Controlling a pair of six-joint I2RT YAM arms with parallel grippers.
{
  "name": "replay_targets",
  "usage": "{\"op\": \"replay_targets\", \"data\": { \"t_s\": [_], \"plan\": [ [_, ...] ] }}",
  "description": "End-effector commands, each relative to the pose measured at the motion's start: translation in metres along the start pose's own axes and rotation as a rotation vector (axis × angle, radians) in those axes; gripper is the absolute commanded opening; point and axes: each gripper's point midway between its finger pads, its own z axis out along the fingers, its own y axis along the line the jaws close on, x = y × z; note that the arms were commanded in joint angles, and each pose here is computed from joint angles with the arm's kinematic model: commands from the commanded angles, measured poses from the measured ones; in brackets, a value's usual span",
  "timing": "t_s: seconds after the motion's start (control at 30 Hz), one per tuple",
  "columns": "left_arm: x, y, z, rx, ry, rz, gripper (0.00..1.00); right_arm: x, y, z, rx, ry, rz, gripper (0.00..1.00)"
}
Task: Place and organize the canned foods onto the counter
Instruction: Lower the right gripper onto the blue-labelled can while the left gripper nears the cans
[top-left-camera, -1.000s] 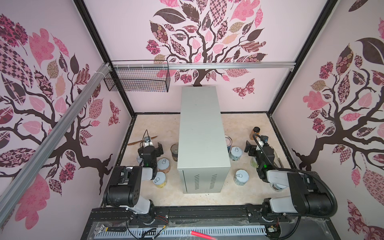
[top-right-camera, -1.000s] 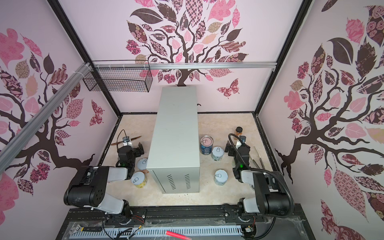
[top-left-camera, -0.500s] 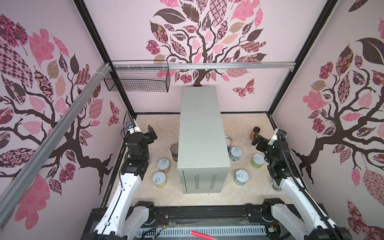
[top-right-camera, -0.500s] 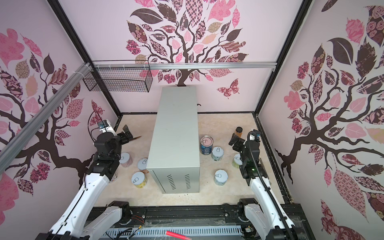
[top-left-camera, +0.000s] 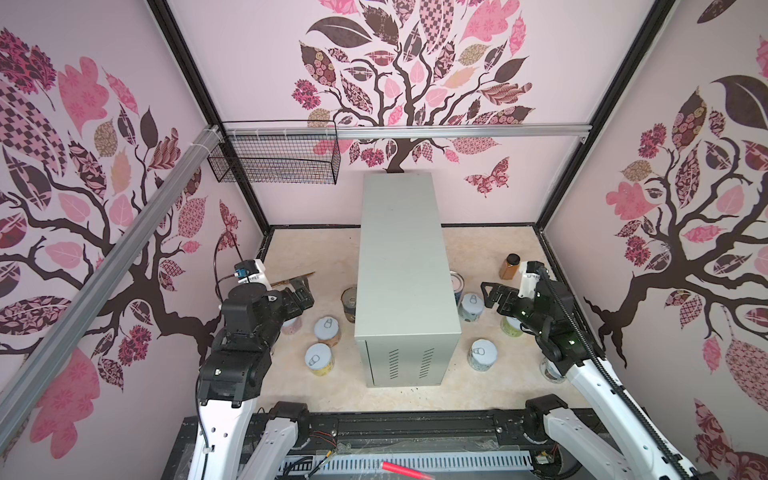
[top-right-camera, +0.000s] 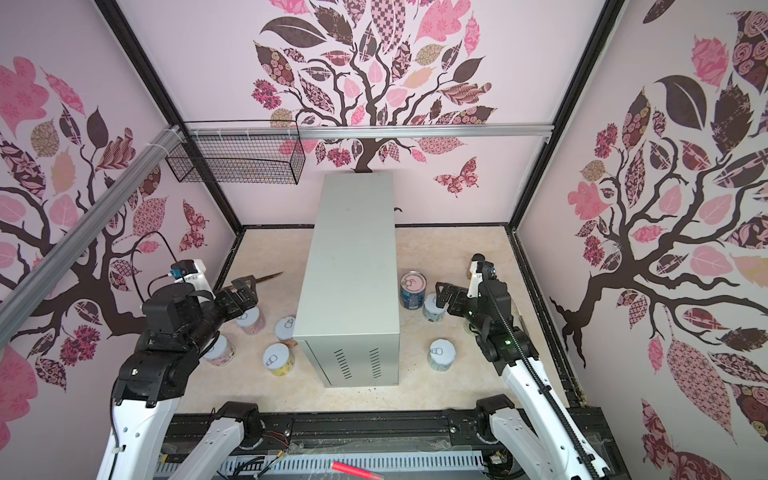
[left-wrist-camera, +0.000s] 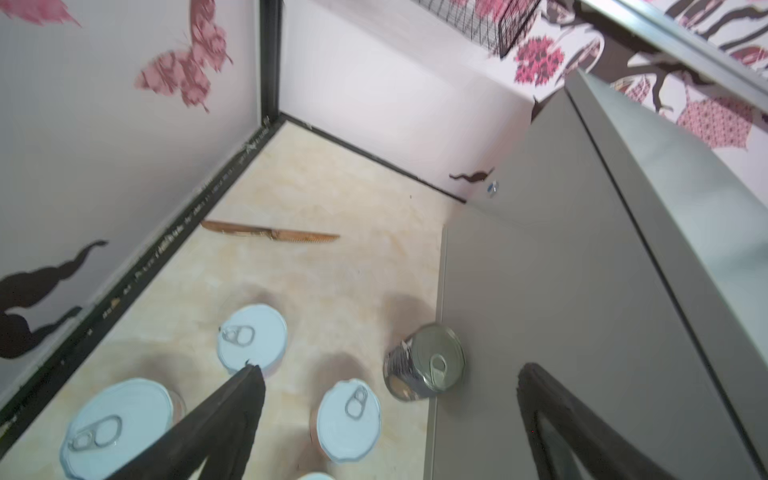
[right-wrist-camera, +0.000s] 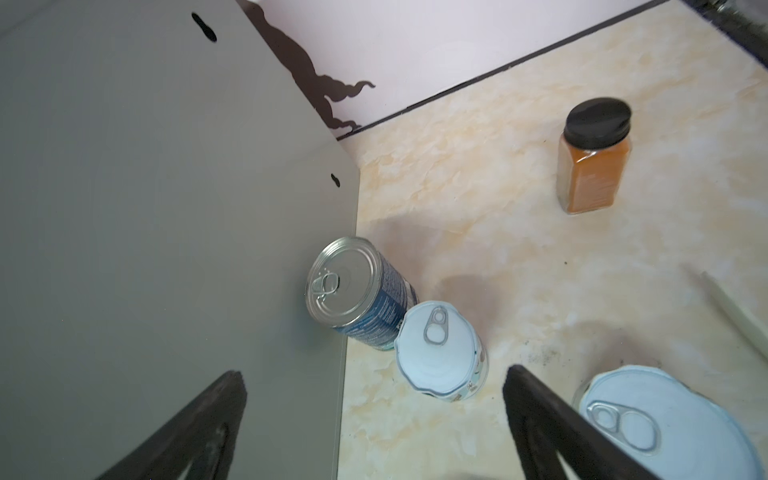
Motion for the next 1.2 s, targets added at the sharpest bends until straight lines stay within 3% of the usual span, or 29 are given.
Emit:
{"op": "replay_targets", "data": {
  "t_s": [0.0, 0.23, 0.43, 0.7, 0.87, 1.17],
  "plan": [
    [0.043, 0.001, 0.005, 0.042, 0.133, -0.051, 0.98, 0.007, 0.019, 0.003, -0.084, 0.057, -0.006, 1.0],
    [0.08, 0.019, 0.027, -0.046, 0.239, -0.154, 0.98, 0.048, 0.026, 0.038, -0.056, 0.2, -0.126, 1.0],
    [0.121, 0.009, 0.036, 0.018, 0.416, -0.182, 0.98, 0.072, 0.033, 0.059, -0.048, 0.263, -0.172, 1.0],
    [0.1, -0.008, 0.029, 0.128, 0.313, -0.127, 0.98, 0.069, 0.026, 0.081, 0.01, 0.25, -0.209, 1.0],
    [0.095, -0.01, 0.037, 0.093, 0.368, -0.027, 0.98, 0.07, 0.024, 0.098, 0.032, 0.242, -0.212, 1.0],
    [0.095, -0.025, 0.057, 0.127, 0.43, -0.009, 0.98, 0.063, 0.024, 0.128, 0.07, 0.231, -0.236, 1.0]
  ]
}}
